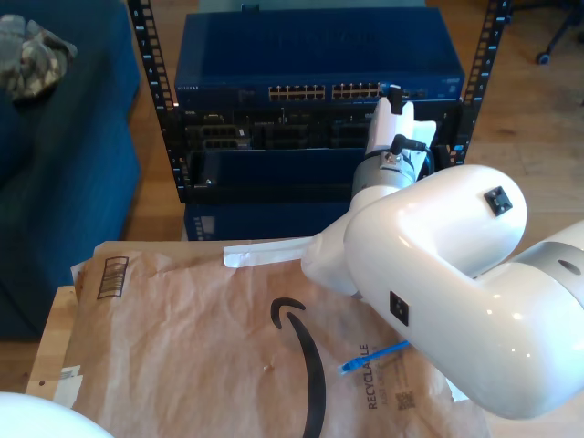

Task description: Grab the cable and plug it in

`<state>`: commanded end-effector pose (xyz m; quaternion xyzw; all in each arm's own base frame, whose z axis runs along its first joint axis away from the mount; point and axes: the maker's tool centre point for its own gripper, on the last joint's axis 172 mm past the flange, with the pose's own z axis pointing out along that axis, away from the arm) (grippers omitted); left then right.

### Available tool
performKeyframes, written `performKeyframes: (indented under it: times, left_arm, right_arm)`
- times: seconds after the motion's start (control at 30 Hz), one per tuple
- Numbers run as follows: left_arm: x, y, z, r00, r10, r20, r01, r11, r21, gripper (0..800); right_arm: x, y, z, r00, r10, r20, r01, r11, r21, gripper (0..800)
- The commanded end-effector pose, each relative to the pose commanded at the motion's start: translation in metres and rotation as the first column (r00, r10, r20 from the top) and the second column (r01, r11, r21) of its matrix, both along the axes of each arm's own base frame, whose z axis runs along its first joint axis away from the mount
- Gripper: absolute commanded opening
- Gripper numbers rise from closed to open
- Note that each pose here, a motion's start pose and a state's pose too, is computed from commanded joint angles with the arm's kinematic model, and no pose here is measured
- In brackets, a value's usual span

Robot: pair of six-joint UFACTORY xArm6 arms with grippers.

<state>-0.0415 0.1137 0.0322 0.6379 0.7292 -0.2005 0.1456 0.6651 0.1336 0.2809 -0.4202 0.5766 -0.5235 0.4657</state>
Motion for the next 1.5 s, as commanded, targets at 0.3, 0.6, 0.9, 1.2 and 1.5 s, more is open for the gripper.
performKeyframes:
  times: [0.3, 0.6, 0.9, 1.2, 1.5]
  left_arm:
    - [0.000, 0.000, 0.000, 1.000, -0.001, 0.001, 0.001, 1.000, -0.002, 800]
    - [0.000, 0.000, 0.000, 1.000, 0.000, 0.000, 0.000, 1.000, -0.002, 800]
    - [0.000, 0.000, 0.000, 1.000, -0.001, 0.001, 0.001, 1.000, 0.001, 800]
    - [0.000, 0.000, 0.000, 1.000, 0.000, 0.000, 0.000, 1.000, 0.002, 800]
    - [0.000, 0.000, 0.000, 1.000, -0.001, 0.001, 0.001, 1.000, 0.000, 800]
  right_arm:
    - [-0.002, 0.000, -0.005, 1.000, 0.000, -0.009, 0.000, 1.000, -0.001, 0]
    - [-0.002, 0.003, -0.004, 1.000, 0.004, -0.008, -0.004, 1.000, 0.004, 0]
    - [-0.001, 0.004, -0.008, 1.000, 0.007, -0.014, -0.007, 1.000, 0.003, 0]
    - [0.001, 0.001, -0.010, 1.000, 0.003, -0.018, -0.003, 1.000, 0.004, 0]
    - [0.005, 0.003, -0.002, 1.000, 0.003, -0.002, -0.003, 1.000, 0.014, 0]
